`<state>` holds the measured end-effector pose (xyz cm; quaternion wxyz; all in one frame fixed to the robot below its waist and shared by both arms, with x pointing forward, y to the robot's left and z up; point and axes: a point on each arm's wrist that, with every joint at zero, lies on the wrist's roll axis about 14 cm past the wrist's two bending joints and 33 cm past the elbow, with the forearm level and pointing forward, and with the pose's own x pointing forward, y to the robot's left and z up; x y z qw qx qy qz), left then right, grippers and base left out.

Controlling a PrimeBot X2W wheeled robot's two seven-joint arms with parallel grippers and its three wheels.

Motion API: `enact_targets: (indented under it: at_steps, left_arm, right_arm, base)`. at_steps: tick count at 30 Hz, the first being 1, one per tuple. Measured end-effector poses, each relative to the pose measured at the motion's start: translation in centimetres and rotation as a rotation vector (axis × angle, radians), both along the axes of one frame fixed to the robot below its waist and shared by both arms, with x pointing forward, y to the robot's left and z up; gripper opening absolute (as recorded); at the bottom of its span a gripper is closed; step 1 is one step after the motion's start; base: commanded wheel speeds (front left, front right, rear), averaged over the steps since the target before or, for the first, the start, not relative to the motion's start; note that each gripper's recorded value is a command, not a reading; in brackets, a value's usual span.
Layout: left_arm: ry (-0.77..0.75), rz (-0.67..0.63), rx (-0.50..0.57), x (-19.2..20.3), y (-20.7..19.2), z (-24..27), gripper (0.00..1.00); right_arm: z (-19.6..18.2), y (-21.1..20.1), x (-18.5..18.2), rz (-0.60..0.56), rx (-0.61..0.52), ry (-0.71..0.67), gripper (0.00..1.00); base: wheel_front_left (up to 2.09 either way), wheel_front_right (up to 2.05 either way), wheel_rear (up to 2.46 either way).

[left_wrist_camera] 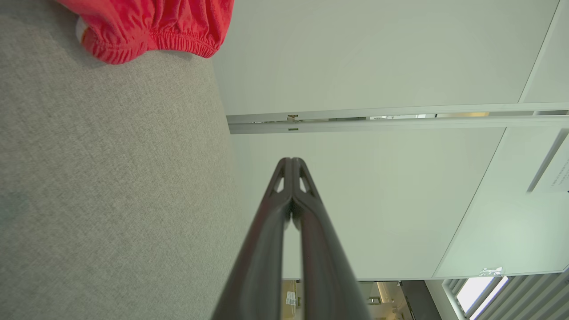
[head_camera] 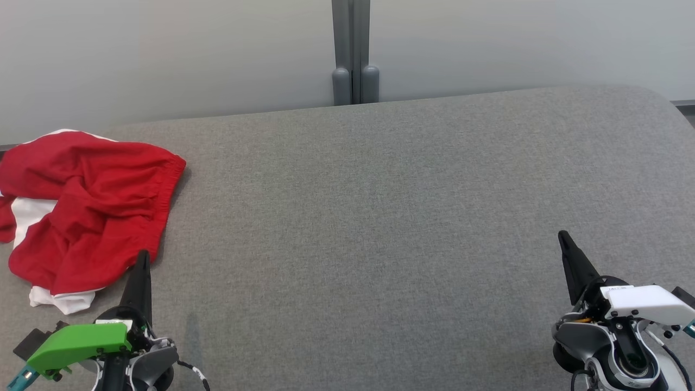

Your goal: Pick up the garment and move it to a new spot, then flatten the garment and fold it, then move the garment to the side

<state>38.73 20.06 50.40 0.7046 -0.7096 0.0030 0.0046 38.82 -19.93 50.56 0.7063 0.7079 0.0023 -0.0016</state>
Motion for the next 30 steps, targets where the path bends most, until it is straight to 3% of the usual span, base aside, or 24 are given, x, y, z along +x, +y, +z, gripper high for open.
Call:
enact_targets:
  at_steps: [30]
  left_arm:
    - [0.000, 0.000, 0.000, 0.00, 0.00, 0.00, 0.00]
  right_arm:
    - [0.00, 0.00, 0.00, 0.000, 0.000, 0.000, 0.00]
  base:
    - [0.00, 0.00, 0.00]
